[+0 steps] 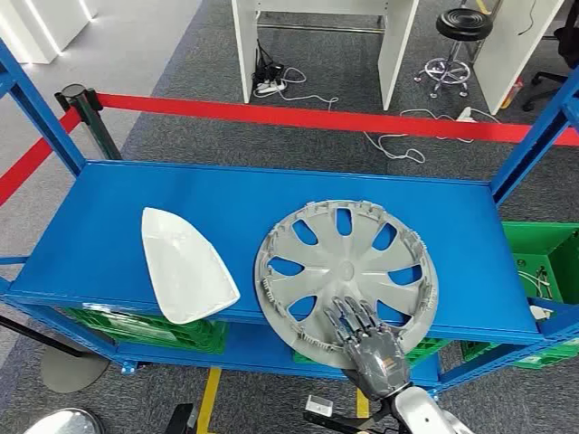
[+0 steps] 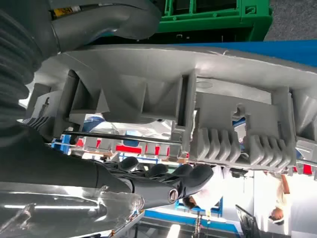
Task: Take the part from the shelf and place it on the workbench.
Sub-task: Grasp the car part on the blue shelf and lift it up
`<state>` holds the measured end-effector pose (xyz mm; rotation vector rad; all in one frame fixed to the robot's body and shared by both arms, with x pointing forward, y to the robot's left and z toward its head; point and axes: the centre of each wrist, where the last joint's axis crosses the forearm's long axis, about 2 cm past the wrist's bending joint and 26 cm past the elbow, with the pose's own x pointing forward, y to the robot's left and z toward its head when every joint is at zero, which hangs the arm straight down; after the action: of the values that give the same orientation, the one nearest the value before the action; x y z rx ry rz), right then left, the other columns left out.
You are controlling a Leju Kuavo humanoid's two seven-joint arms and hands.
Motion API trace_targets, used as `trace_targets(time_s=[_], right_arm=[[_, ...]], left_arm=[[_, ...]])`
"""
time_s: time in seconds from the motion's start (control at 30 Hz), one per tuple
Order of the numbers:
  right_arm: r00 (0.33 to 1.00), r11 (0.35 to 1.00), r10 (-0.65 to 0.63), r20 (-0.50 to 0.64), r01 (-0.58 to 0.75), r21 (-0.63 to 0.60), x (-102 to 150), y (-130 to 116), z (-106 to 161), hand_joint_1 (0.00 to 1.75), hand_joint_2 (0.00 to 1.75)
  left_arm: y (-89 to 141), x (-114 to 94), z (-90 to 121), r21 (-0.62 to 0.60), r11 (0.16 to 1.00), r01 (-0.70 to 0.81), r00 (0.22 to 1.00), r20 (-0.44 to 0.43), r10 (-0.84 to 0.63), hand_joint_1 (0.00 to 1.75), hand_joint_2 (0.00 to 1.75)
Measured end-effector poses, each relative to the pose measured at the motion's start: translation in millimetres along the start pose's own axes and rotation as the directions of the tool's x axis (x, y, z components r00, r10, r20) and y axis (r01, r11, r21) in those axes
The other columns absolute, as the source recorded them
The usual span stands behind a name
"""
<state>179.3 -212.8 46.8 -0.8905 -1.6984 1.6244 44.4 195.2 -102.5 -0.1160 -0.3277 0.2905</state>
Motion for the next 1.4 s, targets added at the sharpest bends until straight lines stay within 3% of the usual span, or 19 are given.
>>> trace_targets(time_s=[0.67,1.17,1.3,1.4], right_arm=[[0.972,0.959,-0.227,0.06,0.234,-0.162,1,-7,-8,1.75,1.75],[0.958,0.894,-0.277,0.071,0.284,-0.346,-5,-25,-18,1.75,1.75],[0.94,0.859,-0.34,0.037,0.326,-0.394,-12,-33,-23,1.75,1.75],[0.85,0.76,-0.526,0.005,0.473,-0.447,-18,-42,-28,1.75,1.75]], left_arm=[[1,-1,0,0.005,1.0,-0.002,1.0,0.016,0.002,0.0,0.0],[1,-1,0,-0.001,1.0,0.015,1.0,0.019,-0.015,0.0,0.0],[1,-1,0,0.002,1.0,0.03,0.999,0.035,-0.03,0.0,0.0],[1,-1,0,0.014,0.998,0.064,0.995,0.072,-0.065,0.0,0.0]])
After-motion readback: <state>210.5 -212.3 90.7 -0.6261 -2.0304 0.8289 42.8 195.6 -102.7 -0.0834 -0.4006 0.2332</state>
